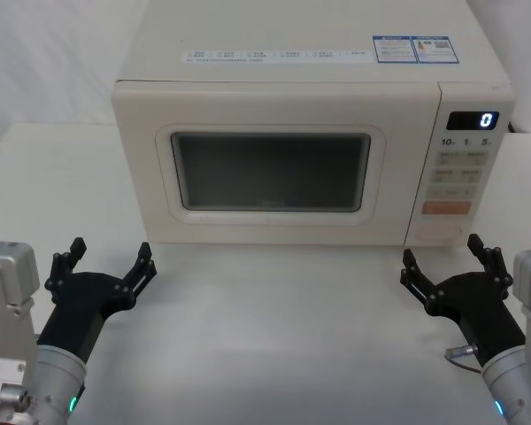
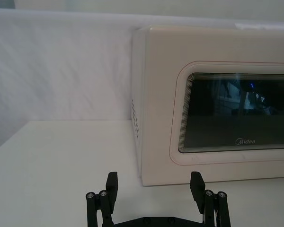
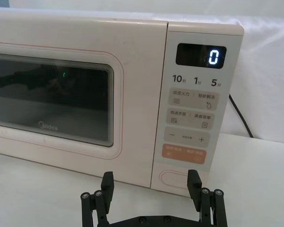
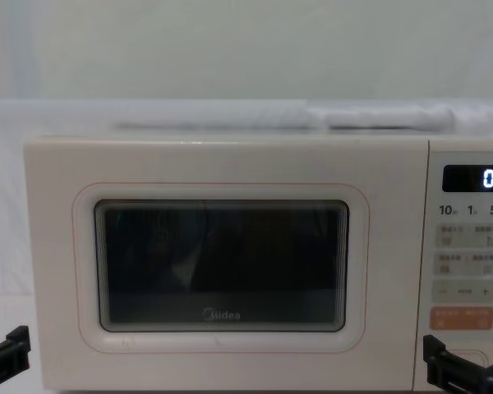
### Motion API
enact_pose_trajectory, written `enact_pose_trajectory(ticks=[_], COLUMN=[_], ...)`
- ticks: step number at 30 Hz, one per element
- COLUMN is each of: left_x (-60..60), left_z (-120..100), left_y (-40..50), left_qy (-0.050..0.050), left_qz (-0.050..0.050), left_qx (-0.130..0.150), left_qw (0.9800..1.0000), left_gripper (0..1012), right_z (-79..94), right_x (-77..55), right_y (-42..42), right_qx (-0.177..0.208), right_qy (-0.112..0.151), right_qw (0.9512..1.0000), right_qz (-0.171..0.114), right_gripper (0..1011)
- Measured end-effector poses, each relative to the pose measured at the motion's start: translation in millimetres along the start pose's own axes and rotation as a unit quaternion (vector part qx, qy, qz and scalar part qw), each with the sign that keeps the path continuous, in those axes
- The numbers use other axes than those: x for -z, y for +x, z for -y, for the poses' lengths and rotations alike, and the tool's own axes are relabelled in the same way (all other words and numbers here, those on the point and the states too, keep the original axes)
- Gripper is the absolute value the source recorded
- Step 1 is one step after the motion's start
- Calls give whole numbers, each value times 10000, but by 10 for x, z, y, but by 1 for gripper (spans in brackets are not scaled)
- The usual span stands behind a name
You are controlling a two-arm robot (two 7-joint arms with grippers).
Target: Press the button to open the microwave door with one hand; close the microwave door with the other hand.
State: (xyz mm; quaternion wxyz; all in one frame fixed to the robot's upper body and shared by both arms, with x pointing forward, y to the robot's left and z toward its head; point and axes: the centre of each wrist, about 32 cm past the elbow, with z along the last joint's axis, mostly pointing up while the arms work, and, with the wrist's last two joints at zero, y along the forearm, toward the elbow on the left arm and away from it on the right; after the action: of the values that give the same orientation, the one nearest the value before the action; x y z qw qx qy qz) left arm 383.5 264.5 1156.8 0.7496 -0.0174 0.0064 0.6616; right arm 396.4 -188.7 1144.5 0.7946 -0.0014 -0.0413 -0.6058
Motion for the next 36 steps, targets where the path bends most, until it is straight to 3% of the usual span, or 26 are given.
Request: enact_pose_trajectory(ticks=[26, 29, 36], left_x=[0, 0, 0], left_z=[0, 0, 0], left_y=[0, 0, 0], left_qy=[0, 0, 0], left_qz=[0, 0, 0], left_qx=[0, 0, 0], left_qw=[10000, 10000, 10000], left_gripper=[1001, 1001, 1001], right_z=[0, 0, 0], right_x=[0, 0, 0], right_y=[0, 0, 0], right_qx=[0, 0, 0], right_qy=[0, 0, 0], right_qw=[10000, 10000, 10000], right_qz=[0, 0, 0], right_gripper=[1002, 968, 772])
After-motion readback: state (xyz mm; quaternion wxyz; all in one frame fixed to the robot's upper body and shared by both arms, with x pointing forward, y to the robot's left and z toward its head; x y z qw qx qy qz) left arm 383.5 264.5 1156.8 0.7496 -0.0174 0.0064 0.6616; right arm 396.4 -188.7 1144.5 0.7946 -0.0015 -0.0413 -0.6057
